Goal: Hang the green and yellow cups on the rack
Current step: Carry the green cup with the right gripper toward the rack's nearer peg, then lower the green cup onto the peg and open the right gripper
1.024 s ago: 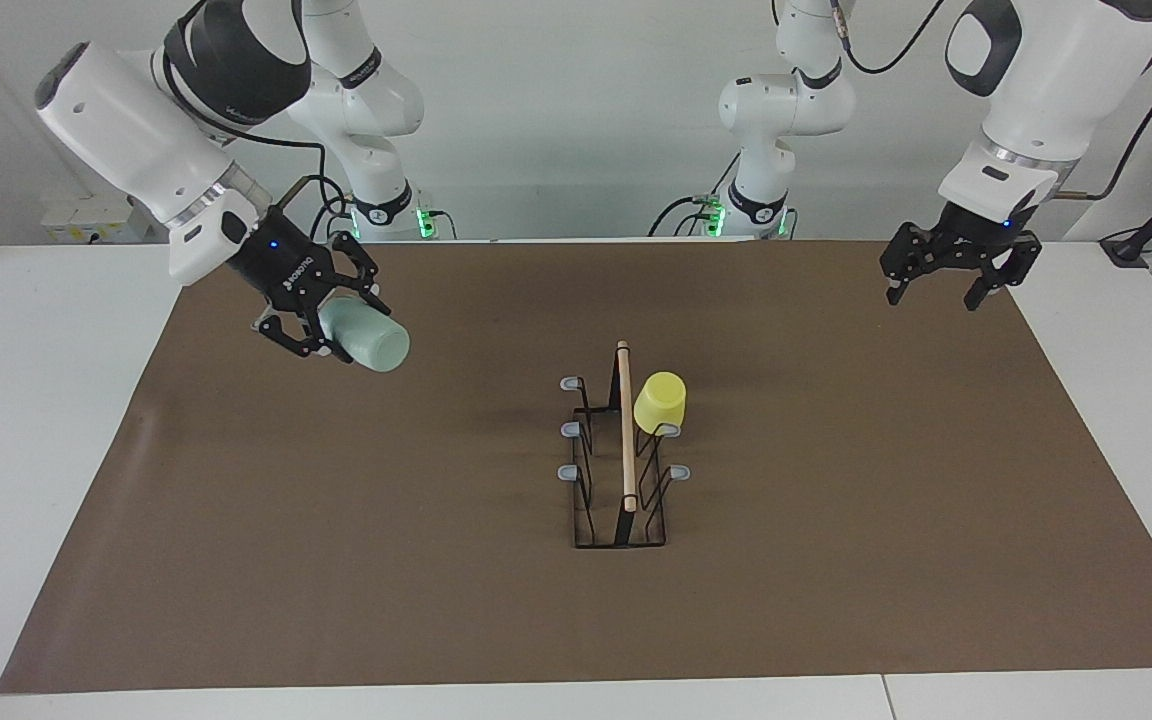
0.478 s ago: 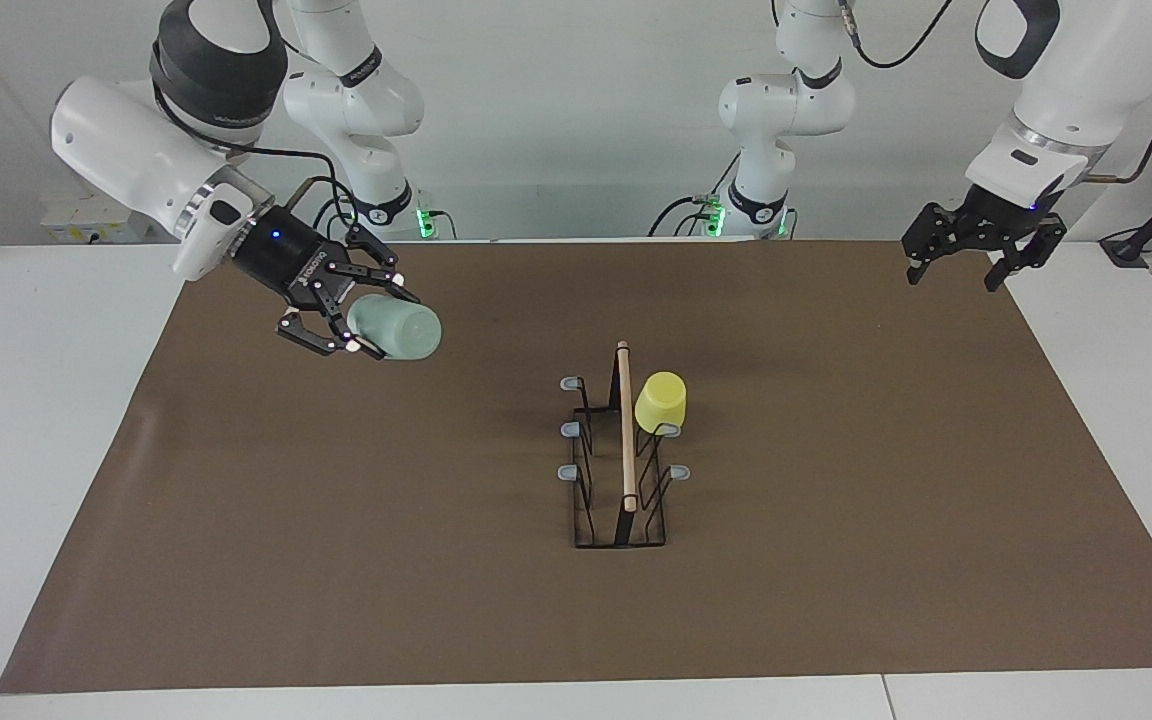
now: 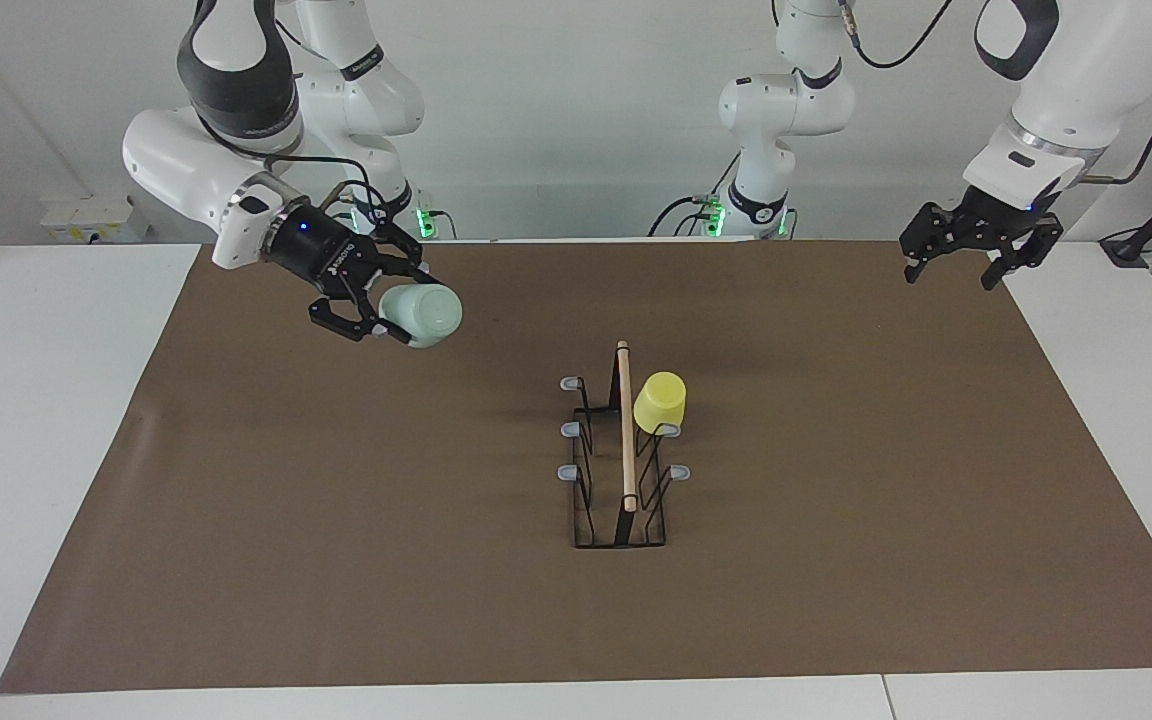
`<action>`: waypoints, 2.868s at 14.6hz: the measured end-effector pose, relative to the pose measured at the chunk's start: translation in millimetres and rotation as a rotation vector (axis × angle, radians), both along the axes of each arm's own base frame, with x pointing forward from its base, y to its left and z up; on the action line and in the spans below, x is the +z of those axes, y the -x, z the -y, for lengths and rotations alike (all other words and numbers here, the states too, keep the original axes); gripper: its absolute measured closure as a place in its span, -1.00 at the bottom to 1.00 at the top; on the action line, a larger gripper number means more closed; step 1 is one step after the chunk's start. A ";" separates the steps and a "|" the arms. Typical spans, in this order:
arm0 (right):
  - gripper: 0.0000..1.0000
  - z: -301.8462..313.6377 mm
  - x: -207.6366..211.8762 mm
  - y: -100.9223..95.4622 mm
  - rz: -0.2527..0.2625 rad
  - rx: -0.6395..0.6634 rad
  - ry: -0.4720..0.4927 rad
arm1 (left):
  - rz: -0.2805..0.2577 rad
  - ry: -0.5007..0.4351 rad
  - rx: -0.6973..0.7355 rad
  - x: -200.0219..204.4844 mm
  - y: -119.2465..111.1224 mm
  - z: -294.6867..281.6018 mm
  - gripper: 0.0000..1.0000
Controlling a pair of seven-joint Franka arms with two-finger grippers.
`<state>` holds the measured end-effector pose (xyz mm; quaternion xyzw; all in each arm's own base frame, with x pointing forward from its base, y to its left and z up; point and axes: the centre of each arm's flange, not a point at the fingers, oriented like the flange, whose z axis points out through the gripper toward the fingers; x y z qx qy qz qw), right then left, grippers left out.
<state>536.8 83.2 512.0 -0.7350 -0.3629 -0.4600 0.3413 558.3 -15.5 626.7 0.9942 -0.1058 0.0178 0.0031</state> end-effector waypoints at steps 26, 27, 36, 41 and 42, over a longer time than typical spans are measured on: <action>-0.42 -138.3 -155.4 51.6 0.131 -0.172 -0.158 | -0.005 0.000 0.007 -1.7 0.2 -4.1 -1.00; -0.42 -143.1 -158.2 52.4 0.135 -0.177 -0.161 | -0.005 0.000 0.007 -1.7 0.2 -4.1 -1.00; -0.42 -160.9 -169.2 41.3 0.154 -0.197 -0.161 | -0.005 0.000 0.007 -1.7 0.2 -4.1 -1.00; -0.42 -177.2 -182.5 43.8 0.141 -0.201 -0.169 | -0.005 0.000 0.007 -1.7 0.2 -4.1 -1.00; -0.42 -179.5 -184.3 44.2 0.140 -0.197 -0.169 | -0.005 0.000 0.007 -1.7 0.2 -4.1 -1.00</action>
